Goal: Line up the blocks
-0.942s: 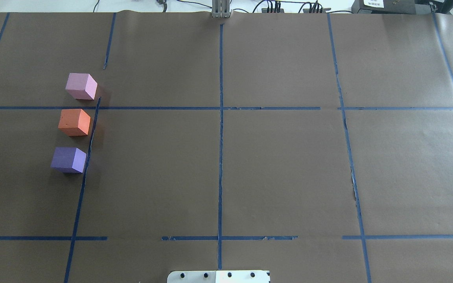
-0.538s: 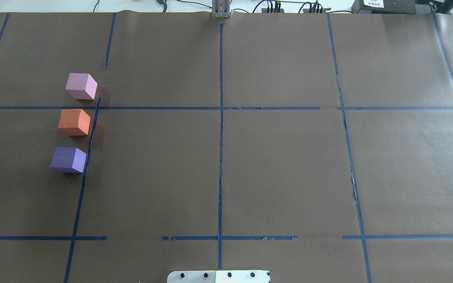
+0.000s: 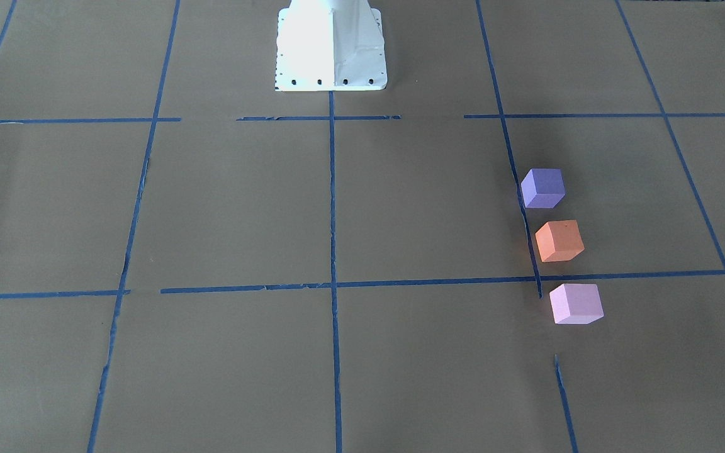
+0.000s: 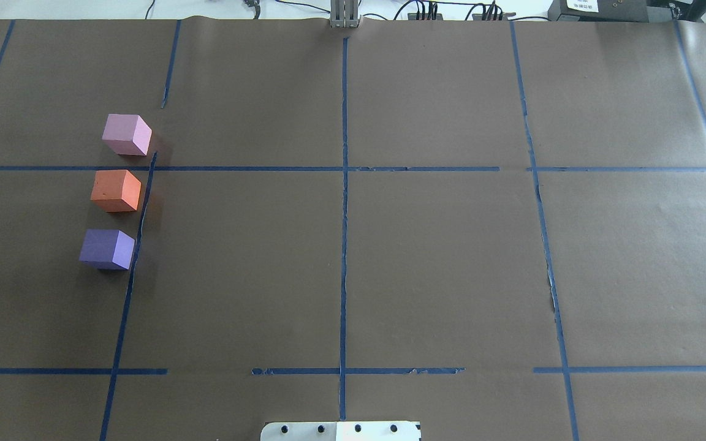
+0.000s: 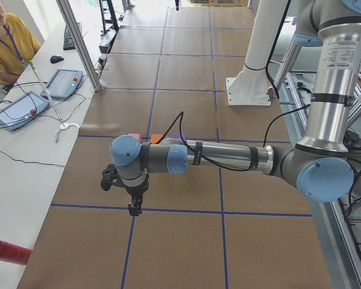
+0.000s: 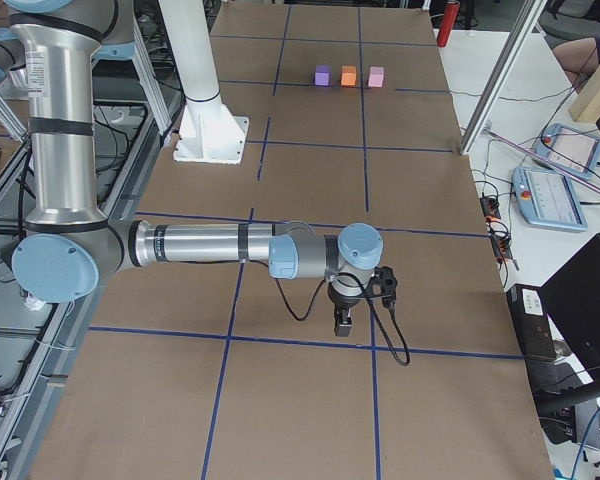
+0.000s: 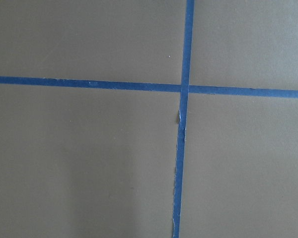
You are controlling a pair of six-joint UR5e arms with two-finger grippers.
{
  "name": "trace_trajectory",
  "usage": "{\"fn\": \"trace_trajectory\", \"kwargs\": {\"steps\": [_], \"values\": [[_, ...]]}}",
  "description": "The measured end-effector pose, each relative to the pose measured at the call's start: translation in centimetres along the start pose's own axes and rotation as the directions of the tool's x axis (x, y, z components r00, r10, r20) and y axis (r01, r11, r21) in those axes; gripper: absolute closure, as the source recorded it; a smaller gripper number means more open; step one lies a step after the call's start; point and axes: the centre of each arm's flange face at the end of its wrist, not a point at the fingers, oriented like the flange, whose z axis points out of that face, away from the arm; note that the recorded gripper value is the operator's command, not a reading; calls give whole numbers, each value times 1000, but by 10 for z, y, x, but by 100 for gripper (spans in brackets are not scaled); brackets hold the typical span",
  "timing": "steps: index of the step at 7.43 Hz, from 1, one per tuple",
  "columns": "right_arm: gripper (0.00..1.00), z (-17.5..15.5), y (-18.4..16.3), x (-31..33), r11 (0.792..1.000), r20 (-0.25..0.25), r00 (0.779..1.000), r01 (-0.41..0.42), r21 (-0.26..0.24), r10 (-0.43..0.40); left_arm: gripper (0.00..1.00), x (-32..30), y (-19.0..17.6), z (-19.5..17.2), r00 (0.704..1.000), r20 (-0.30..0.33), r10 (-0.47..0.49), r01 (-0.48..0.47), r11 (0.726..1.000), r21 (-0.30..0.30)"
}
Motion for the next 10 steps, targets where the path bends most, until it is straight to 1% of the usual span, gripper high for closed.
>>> {"fn": "trace_trajectory", "kwargs": {"steps": [2, 6, 10], "values": [[0, 0, 0, 0, 1000, 0, 1000, 0, 0, 0, 0, 0, 0, 0, 1000, -2, 1, -1, 1000, 4], [0, 0, 0, 0, 1000, 0, 1000, 0, 0, 0, 0, -1, 3, 1, 999, -36, -2, 3, 1000, 9], [0, 0, 0, 0, 1000, 0, 1000, 0, 0, 0, 0, -21, 9, -23, 998, -35, -52, 53, 997, 50]]}}
